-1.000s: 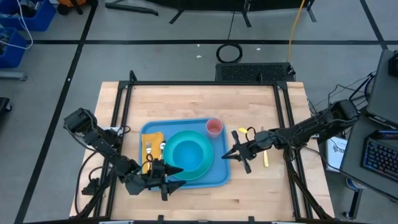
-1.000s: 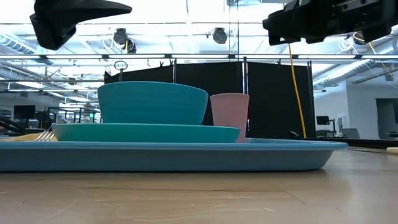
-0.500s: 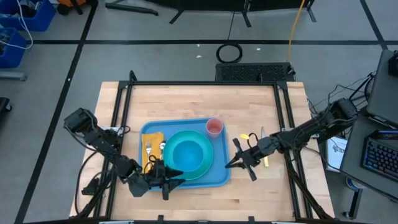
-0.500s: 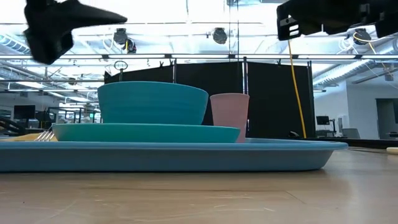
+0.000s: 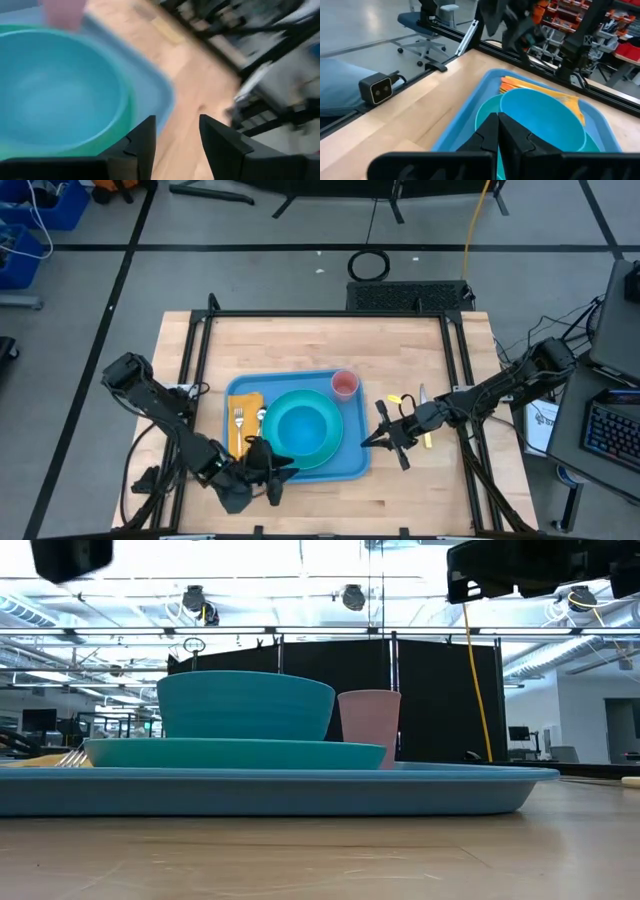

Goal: Set up tray
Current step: Put the orange spoon on the blue serving tray to the right of the orange fork

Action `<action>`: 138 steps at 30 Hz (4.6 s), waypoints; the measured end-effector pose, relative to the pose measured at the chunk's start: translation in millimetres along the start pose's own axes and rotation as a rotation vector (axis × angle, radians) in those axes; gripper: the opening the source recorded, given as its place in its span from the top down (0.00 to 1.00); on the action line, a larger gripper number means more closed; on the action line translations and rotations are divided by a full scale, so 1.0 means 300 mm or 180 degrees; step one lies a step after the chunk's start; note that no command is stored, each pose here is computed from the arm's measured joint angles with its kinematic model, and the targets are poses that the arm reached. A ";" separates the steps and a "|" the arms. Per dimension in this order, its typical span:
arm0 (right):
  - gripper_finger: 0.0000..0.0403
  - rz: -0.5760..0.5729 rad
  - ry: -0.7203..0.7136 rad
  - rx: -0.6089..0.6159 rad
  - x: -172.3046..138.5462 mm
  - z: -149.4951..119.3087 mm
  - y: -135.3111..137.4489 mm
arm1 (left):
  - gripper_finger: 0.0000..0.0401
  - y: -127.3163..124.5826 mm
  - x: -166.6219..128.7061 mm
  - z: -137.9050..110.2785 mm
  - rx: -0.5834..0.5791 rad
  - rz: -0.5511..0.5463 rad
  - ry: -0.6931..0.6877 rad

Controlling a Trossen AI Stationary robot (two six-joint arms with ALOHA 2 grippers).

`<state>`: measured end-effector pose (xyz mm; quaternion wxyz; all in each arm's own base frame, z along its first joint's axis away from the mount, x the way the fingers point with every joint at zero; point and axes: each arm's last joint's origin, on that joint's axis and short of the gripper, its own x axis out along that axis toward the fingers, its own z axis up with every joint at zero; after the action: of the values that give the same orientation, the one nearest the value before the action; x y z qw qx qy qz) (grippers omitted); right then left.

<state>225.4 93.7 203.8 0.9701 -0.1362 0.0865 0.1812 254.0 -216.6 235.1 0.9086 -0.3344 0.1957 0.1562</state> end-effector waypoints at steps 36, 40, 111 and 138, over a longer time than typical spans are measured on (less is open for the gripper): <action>1.00 0.0022 0.0019 0.0020 0.000 -0.002 0.001 | 0.68 0.210 0.131 -0.090 -0.0254 0.3066 0.1834; 1.00 0.0022 0.0019 0.0020 0.000 -0.002 0.001 | 0.68 0.211 0.138 -0.092 -0.0230 0.3046 0.1803; 1.00 0.0026 0.0042 0.0021 0.000 -0.005 0.002 | 0.68 0.164 0.167 -0.128 -0.0062 0.2796 0.1618; 1.00 0.0027 0.0042 0.0022 0.000 -0.005 0.002 | 0.68 0.214 0.119 -0.154 -0.0231 0.3170 0.1735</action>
<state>225.1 93.8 202.4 0.9692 -0.1337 0.0942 0.1841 247.0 -195.2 151.3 0.6298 -0.2611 0.5517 0.4805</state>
